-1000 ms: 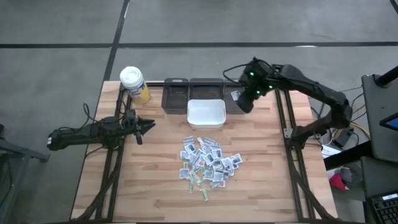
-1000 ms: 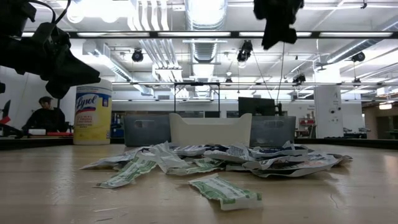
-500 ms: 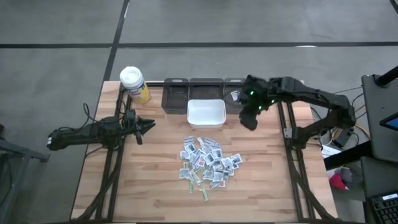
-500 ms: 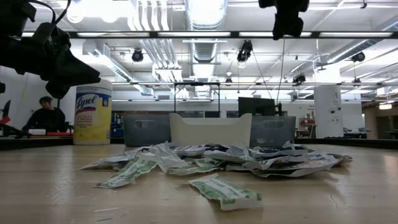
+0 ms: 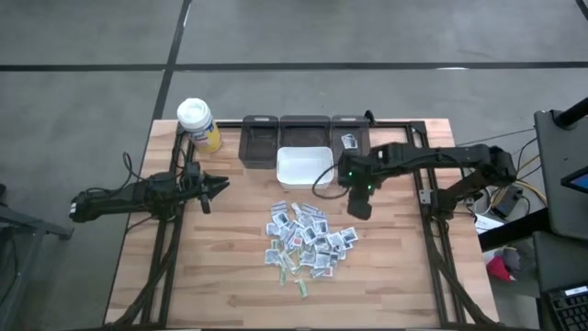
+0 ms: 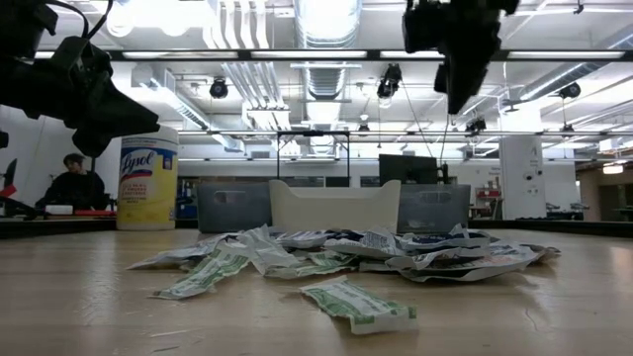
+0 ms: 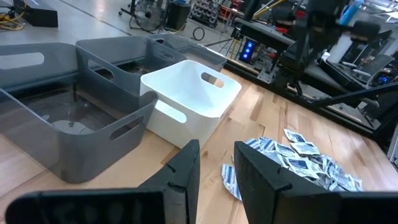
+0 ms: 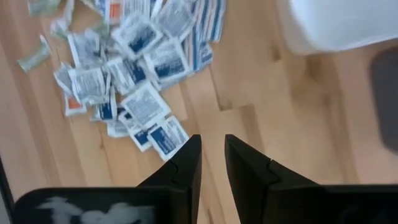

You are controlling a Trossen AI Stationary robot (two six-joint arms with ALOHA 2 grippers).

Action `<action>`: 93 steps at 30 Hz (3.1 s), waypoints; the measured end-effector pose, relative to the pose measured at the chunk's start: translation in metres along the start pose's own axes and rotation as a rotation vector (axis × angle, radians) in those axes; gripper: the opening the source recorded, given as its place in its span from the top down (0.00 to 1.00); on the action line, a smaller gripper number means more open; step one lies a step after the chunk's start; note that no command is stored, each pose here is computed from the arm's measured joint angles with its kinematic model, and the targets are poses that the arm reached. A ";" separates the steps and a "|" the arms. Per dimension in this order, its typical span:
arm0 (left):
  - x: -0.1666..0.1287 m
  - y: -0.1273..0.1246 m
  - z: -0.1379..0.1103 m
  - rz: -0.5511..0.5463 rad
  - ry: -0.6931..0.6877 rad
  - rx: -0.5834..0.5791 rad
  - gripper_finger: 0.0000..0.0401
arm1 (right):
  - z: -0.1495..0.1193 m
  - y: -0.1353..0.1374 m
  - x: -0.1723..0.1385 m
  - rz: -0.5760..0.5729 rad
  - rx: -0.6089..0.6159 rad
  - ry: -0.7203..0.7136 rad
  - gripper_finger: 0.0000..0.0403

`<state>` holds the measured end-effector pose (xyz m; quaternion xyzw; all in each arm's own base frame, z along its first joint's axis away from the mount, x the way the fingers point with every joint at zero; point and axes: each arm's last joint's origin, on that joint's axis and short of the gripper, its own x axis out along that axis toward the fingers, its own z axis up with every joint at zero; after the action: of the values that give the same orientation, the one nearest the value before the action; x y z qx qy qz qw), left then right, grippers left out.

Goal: Pick & Place First Aid Supplies
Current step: Put the blue alcohol pad into the right black bin

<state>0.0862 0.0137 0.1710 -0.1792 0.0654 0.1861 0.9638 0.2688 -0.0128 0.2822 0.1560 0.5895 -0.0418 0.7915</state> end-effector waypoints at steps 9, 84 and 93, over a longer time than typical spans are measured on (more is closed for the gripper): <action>0.000 0.000 0.000 0.001 0.001 0.000 0.76 | -0.026 0.013 0.046 0.011 -0.053 0.059 0.79; 0.000 0.000 -0.001 0.003 0.008 0.002 0.76 | -0.050 0.030 0.125 -0.006 -0.453 0.027 0.57; 0.000 0.000 -0.001 0.002 0.008 0.002 0.76 | -0.065 0.021 0.132 -0.048 -0.424 0.111 0.56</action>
<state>0.0861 0.0137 0.1702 -0.1789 0.0696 0.1865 0.9635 0.2537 0.0422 0.1444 -0.0259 0.6311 0.0731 0.7718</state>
